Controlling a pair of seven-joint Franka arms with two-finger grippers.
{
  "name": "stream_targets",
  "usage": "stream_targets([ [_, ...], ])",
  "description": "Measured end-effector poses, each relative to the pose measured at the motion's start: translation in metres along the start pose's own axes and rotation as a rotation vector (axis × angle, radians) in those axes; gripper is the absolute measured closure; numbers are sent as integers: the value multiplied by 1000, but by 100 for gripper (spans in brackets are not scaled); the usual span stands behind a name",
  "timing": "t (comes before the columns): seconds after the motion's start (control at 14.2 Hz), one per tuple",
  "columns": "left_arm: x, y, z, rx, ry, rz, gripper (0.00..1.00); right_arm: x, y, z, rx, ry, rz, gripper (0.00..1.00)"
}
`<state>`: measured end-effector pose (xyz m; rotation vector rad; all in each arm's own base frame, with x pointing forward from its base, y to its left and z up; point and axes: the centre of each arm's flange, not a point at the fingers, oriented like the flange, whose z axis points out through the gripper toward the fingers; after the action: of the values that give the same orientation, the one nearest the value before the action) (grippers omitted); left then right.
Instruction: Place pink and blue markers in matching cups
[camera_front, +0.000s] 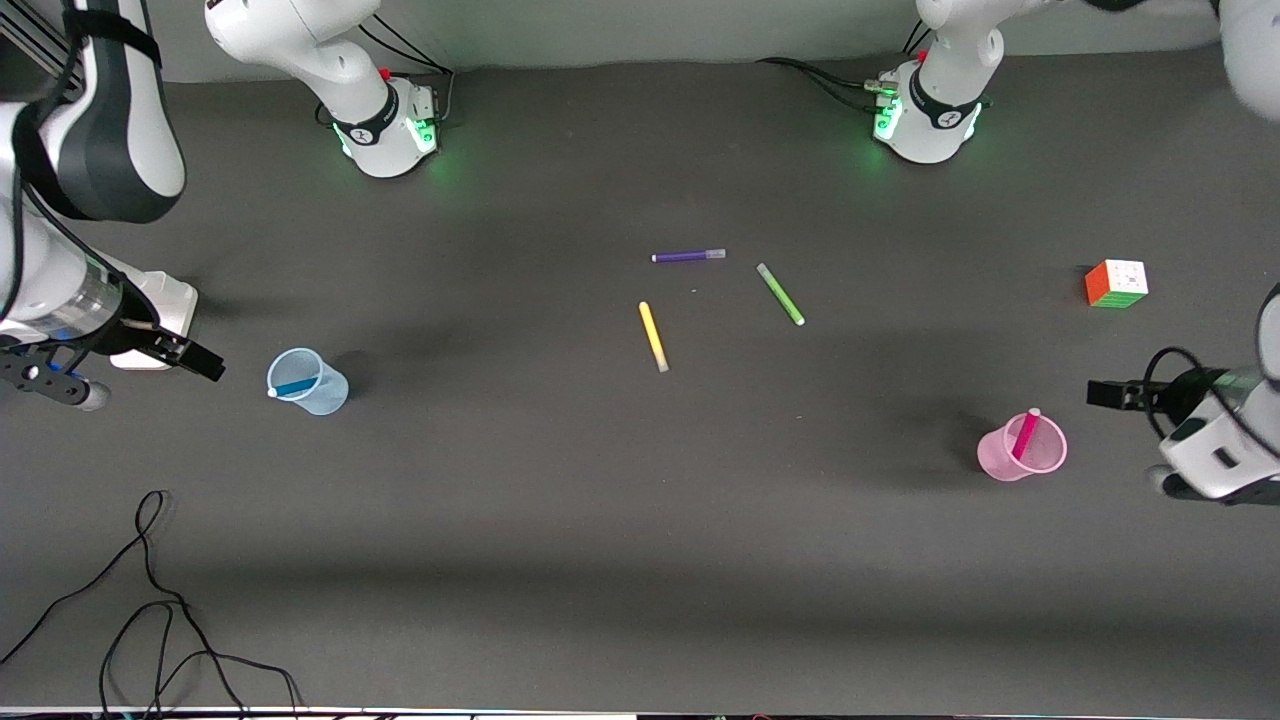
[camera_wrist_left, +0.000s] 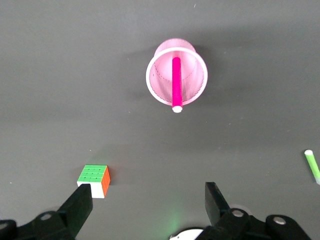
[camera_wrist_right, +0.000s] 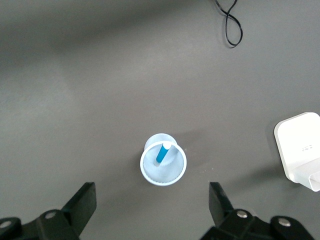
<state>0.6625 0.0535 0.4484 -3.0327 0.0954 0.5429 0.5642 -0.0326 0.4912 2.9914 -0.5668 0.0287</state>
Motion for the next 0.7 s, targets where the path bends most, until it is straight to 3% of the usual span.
stream_targets([
  [0.35,-64,31,-43,12,160,15,0,-5,11,-70,104,-39,-86,0],
  [0.7,-115,51,-67,-8,262,13,0,-37,27,-126,134,-42,-130,0],
])
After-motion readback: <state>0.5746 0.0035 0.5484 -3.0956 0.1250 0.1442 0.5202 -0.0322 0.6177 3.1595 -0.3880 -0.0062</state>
